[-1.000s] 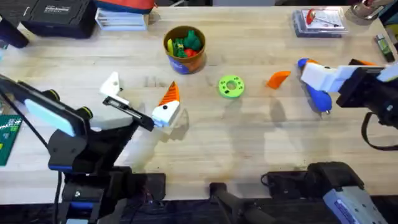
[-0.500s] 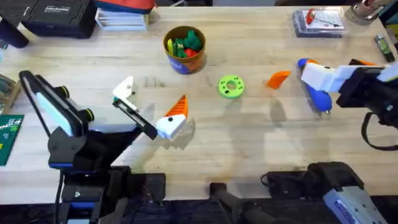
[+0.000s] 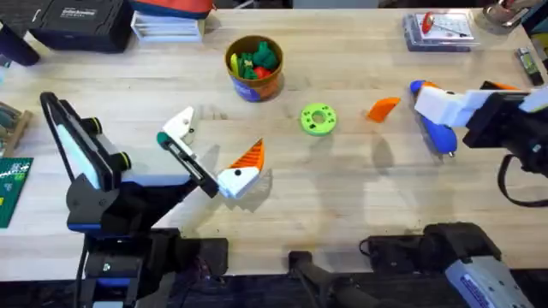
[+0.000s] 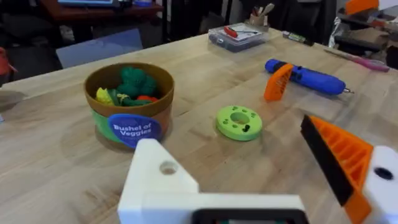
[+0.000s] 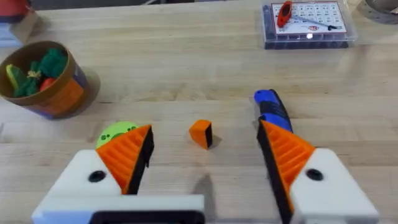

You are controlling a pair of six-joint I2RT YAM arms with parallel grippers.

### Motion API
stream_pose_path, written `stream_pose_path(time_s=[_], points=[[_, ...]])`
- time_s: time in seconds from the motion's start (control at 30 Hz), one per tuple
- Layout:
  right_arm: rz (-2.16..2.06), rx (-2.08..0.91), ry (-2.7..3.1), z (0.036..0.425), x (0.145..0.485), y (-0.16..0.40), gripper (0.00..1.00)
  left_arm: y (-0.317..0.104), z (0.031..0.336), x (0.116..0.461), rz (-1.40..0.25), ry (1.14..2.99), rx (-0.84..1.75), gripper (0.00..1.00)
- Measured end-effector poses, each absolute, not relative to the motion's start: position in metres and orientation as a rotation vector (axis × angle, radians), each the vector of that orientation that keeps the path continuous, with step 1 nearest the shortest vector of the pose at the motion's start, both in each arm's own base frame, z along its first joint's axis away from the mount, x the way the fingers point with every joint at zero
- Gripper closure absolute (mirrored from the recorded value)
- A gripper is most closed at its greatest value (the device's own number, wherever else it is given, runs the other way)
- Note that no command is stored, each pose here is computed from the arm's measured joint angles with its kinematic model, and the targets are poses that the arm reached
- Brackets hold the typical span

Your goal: Pick up the gripper from the table and insert it into the empty holder that is missing its gripper. Then pick up a screw, insert it into the mounting hole, and use the screwdriver to tighten it. Finally, clean up the table by picking up the vegetable and placing it into the bucket.

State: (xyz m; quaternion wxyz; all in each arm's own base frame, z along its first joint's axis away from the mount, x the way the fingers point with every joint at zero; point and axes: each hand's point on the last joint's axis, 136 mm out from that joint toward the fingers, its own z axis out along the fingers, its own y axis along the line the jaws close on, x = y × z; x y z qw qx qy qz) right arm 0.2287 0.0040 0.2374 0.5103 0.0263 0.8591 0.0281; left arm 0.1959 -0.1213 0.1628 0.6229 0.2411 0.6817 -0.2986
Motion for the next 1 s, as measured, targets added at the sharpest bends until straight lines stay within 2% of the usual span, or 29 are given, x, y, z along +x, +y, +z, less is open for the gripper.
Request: stream_pose_path(time_s=[0.43, 0.73, 1.0], points=[[0.068, 0.063, 2.068, 0.237, 0.229, 0.004, 0.007, -0.123, 0.163, 0.195, -0.695, 1.564, 0.562, 0.015], [0.068, 0.063, 2.068, 0.237, 0.229, 0.004, 0.009, -0.148, 0.162, 0.161, -0.902, 1.520, 0.742, 0.016], [0.068, 0.063, 2.068, 0.237, 0.229, 0.004, 0.007, -0.153, 0.162, 0.152, -0.952, 1.504, 0.787, 0.016]])
